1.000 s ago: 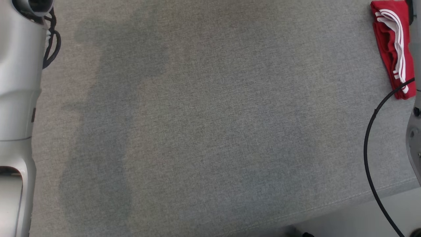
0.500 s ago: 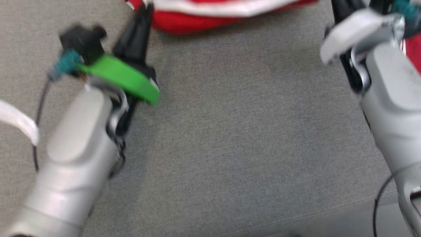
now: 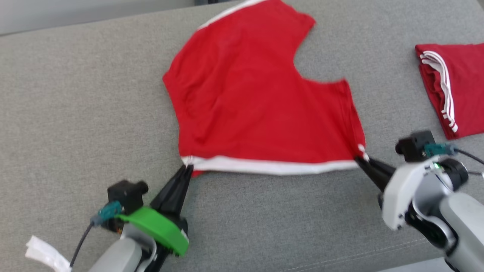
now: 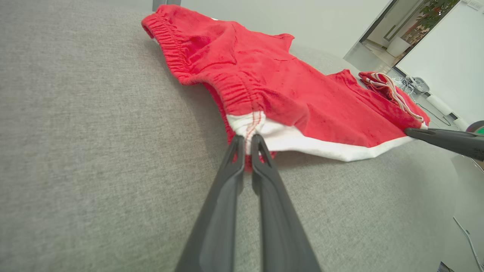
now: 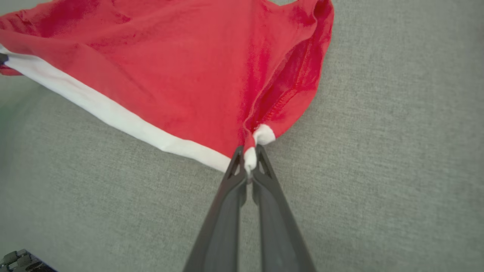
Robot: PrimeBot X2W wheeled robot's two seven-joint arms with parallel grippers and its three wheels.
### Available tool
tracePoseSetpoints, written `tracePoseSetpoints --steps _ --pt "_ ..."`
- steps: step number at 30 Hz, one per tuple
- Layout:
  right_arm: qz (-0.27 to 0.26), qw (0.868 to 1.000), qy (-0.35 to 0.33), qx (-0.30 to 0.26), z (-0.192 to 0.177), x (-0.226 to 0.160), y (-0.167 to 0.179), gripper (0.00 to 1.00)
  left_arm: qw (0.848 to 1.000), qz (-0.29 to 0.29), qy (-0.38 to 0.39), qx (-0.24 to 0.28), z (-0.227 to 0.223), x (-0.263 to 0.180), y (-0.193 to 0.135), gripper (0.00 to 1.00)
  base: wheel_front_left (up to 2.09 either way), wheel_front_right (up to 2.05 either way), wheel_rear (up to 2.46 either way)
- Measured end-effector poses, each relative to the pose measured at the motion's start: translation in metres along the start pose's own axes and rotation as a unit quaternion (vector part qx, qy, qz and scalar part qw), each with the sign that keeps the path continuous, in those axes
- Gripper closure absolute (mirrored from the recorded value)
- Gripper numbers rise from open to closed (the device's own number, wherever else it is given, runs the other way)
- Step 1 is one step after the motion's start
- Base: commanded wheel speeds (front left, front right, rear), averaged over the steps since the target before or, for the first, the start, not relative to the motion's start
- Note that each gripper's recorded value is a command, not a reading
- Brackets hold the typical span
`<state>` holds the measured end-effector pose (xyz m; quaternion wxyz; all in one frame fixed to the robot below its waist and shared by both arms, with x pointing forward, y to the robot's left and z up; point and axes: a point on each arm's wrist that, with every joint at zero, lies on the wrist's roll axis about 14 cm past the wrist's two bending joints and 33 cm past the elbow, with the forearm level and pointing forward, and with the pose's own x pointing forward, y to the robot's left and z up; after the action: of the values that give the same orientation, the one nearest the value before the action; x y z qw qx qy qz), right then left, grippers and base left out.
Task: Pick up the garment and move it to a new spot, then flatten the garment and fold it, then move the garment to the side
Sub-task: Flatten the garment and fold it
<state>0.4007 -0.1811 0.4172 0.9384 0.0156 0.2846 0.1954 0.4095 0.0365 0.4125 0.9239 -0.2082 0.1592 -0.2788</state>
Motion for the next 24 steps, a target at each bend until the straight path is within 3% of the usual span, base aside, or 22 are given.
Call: tracePoseSetpoints --steps 5,13,18,24 --pt "0.012 0.998 0.048 0.040 -0.021 -0.040 0.012 1.00 0.999 0.012 0.032 0.015 -0.017 -0.035 0.002 1.00 0.00 0.00 0.00" --pt "-0.038 0.990 0.089 0.099 -0.045 -0.099 0.012 1.00 0.996 0.035 0.079 0.019 -0.032 -0.082 -0.009 1.00 0.00 0.00 0.00" --pt "-0.068 0.994 0.043 0.070 -0.014 -0.109 0.014 1.00 0.998 0.019 0.064 0.002 -0.021 -0.088 -0.028 1.00 0.00 0.00 0.00" --pt "-0.071 0.997 -0.029 0.006 0.043 -0.081 0.014 1.00 1.000 -0.016 0.011 0.003 0.016 -0.060 -0.041 1.00 0.00 0.00 0.00"
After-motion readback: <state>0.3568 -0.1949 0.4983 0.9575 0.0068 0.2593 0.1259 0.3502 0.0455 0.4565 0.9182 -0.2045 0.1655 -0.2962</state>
